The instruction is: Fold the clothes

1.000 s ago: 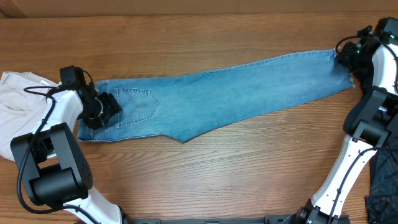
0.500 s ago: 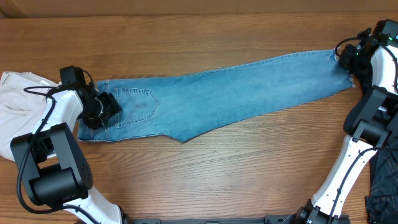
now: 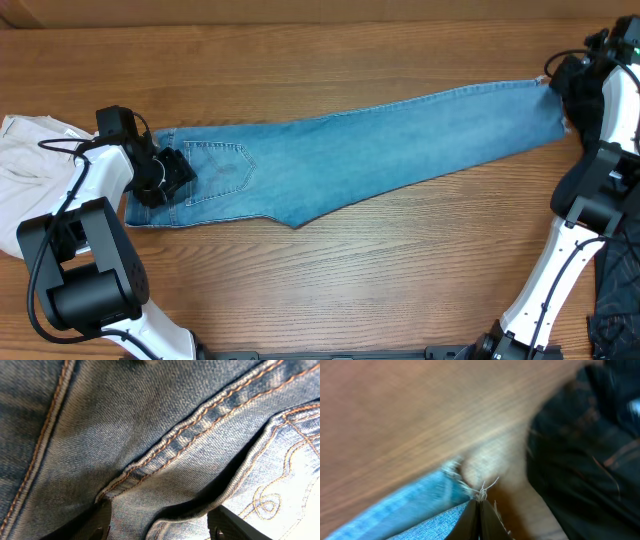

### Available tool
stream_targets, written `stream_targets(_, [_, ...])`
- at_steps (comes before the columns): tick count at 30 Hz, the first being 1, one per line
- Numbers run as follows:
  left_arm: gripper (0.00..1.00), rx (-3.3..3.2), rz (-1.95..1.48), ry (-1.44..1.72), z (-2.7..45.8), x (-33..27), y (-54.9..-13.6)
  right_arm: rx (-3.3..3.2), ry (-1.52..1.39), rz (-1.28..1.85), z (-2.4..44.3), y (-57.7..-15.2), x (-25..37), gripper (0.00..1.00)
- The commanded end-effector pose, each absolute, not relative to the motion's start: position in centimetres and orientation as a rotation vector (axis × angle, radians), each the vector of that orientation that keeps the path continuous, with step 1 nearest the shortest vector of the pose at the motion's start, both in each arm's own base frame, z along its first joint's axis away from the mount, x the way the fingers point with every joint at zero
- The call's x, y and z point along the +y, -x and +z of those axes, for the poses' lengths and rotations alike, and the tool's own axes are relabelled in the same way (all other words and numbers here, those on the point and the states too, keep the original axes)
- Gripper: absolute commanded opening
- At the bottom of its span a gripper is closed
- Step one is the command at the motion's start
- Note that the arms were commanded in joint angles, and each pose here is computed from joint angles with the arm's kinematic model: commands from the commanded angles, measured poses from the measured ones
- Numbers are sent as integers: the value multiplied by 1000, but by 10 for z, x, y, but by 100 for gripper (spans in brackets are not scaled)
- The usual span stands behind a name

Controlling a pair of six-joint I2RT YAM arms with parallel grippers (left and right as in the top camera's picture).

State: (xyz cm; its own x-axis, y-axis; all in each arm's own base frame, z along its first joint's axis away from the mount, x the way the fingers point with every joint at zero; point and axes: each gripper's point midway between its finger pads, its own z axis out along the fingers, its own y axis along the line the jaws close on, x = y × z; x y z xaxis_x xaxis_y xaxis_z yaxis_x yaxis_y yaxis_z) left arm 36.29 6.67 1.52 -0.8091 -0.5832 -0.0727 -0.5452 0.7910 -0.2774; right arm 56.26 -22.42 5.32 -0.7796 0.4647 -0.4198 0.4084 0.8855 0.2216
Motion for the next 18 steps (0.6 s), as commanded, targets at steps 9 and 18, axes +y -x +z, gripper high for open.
stream_targets(9, [65,2832,-309,909,7,74,-364,2445,-519,126,104,-597,-203,5])
stream_targets(18, [66,2830,-308,908,8,74,-364,2560,-641,-17,77,-563,-231,46])
